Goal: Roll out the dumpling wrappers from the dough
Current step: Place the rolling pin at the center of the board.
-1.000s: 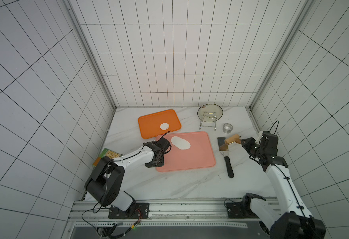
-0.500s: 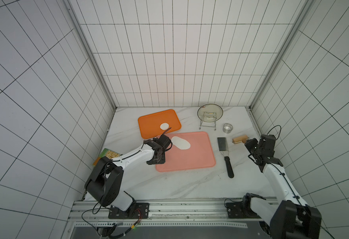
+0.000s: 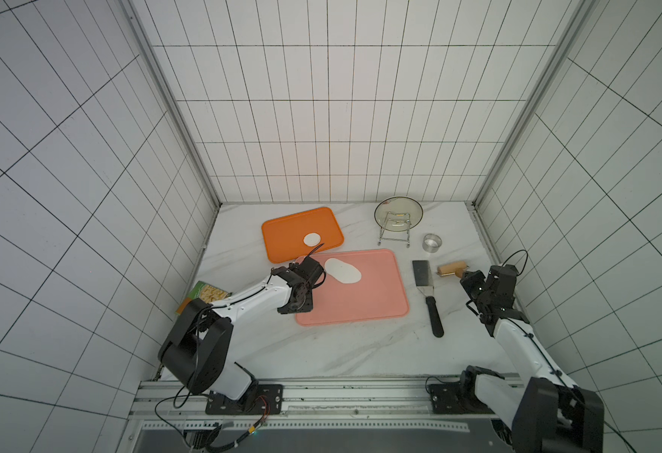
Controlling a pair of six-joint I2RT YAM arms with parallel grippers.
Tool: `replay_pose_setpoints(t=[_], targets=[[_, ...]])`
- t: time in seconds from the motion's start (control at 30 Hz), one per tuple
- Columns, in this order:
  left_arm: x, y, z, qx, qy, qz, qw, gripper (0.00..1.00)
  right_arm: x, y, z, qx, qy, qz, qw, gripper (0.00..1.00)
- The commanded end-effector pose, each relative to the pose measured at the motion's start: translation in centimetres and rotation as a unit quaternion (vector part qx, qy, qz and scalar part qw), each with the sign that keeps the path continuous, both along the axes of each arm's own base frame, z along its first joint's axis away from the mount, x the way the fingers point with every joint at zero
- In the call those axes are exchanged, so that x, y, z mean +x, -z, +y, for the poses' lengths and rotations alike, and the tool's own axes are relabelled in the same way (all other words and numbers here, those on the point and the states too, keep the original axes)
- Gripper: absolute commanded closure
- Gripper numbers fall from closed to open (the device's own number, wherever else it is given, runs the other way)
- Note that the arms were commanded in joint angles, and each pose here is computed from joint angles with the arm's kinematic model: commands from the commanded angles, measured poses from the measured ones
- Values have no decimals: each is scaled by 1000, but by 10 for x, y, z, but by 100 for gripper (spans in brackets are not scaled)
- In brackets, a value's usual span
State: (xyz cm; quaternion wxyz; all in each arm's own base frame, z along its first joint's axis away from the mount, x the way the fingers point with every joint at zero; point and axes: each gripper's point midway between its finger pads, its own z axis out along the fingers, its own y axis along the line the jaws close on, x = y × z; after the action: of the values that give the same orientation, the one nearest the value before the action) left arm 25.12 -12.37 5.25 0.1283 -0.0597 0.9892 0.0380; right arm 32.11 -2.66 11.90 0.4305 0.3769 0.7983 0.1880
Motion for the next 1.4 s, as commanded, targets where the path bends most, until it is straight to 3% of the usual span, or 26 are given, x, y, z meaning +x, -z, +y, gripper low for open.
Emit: replay_pose_setpoints(t=[0.0,0.57,0.63,1.2,1.37], targets=[[3,1,-4,-10,-5,-10,1000,51,-15,12,2,-4,-9,19,1000,94],[5,8,-7,-11,-7,-2,1000,51,-43,35,29,51,-49,74,995,61],[5,9,-7,-10,-6,-2,1000,51,-46,37,29,51,-49,80,994,51],[3,11,-6,-12,-7,-2,1000,51,-78,46,33,30,-69,145,987,50],[1,15,-4,-9,-8,1,1000,51,-73,36,38,19,-86,129,988,51]])
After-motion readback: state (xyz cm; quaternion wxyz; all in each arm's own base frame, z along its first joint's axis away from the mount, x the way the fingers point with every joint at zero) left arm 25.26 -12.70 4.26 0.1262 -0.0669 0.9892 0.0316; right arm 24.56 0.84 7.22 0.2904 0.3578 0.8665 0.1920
